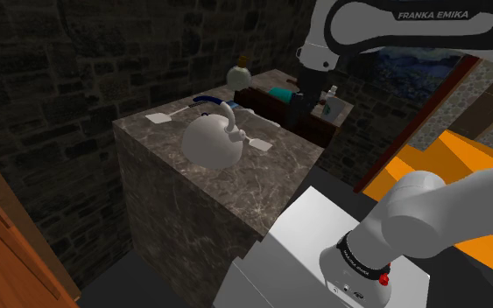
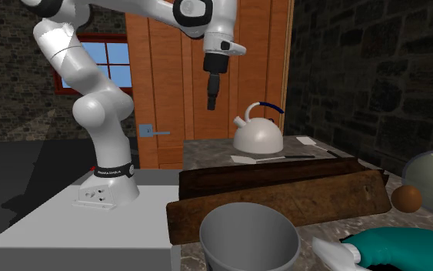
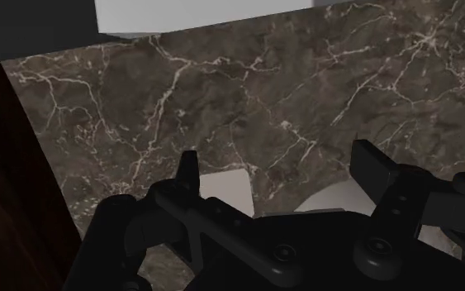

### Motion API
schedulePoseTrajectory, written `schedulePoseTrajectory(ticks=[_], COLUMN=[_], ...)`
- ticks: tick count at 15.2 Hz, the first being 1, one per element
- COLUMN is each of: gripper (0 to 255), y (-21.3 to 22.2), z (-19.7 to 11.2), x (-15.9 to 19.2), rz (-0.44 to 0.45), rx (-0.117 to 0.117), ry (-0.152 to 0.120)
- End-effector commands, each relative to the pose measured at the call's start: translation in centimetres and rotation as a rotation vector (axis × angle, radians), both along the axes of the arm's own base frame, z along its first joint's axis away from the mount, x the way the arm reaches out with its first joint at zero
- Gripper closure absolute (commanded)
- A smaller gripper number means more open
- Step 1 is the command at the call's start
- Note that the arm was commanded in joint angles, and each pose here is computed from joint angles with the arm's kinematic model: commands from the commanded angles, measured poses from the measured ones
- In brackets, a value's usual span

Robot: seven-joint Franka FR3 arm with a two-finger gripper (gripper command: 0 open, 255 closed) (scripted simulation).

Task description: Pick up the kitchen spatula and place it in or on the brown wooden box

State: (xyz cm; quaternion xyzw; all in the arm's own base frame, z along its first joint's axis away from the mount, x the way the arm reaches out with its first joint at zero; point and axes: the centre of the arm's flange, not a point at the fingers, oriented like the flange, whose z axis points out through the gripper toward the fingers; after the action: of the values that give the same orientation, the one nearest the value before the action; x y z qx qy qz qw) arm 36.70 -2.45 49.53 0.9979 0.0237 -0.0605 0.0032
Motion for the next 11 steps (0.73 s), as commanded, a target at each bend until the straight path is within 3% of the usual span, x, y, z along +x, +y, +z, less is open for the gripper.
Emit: schedulePoseTrajectory(ticks=[1,11], gripper=[0,0], y=[-0.2,-1.1], z=[-1.5,-8.0], x=[1.9,11.7], rz=[0.010,0.061], rx=[0.002,0.014], ry=[-0.023,-0.122])
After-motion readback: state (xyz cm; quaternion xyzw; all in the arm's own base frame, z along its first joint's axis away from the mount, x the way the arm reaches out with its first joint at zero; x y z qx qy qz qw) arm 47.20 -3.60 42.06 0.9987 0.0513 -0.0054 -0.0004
